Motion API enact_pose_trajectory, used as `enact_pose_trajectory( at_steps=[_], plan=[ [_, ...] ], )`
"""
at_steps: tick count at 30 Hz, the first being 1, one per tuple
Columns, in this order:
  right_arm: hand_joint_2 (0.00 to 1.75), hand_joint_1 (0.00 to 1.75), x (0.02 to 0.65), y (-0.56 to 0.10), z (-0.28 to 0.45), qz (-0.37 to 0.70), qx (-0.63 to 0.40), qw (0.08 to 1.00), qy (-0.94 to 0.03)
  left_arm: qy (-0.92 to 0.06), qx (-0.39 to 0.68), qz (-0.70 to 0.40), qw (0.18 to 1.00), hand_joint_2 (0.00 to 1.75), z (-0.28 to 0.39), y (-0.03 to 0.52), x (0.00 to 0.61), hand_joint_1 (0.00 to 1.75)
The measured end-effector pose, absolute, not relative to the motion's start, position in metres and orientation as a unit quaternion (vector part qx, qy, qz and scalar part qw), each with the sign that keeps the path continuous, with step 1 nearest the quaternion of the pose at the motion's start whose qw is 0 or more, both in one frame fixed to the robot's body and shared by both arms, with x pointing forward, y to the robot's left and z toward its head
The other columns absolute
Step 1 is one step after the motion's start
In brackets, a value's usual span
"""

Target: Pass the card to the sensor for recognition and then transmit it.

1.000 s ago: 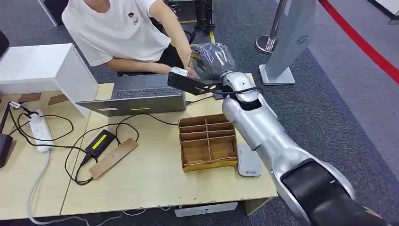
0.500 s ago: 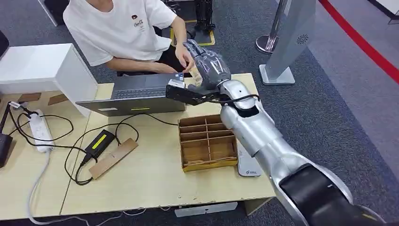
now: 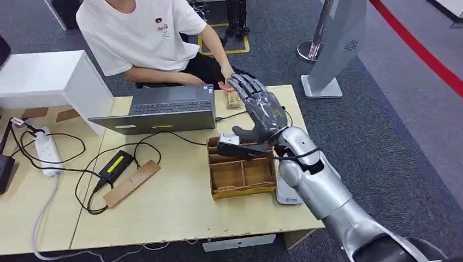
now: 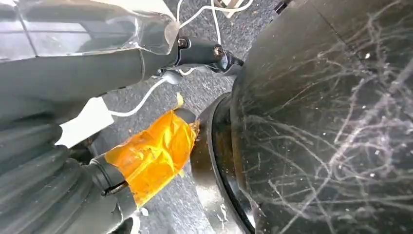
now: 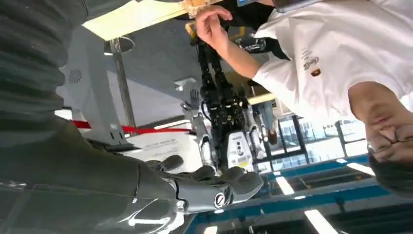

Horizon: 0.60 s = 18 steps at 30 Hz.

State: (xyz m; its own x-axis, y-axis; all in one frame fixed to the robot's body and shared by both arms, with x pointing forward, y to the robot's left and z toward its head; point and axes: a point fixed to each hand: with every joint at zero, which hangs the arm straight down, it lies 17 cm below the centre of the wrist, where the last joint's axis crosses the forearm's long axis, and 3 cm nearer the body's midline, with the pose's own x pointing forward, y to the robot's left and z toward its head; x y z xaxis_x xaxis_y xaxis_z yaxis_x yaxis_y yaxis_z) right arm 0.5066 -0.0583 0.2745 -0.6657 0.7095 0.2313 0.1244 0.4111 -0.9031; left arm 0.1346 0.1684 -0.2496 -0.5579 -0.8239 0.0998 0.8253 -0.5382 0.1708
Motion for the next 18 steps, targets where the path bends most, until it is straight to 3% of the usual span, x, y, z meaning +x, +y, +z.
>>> enact_pose_trajectory(
  at_steps=[18],
  plan=[
    [1.75,0.0,0.439,-0.11,0.232,0.487,-0.279,0.286,-0.777,-0.1,0.0,-0.855,0.508,1.75,-0.253,0.173,0.128,0.0]
  ],
)
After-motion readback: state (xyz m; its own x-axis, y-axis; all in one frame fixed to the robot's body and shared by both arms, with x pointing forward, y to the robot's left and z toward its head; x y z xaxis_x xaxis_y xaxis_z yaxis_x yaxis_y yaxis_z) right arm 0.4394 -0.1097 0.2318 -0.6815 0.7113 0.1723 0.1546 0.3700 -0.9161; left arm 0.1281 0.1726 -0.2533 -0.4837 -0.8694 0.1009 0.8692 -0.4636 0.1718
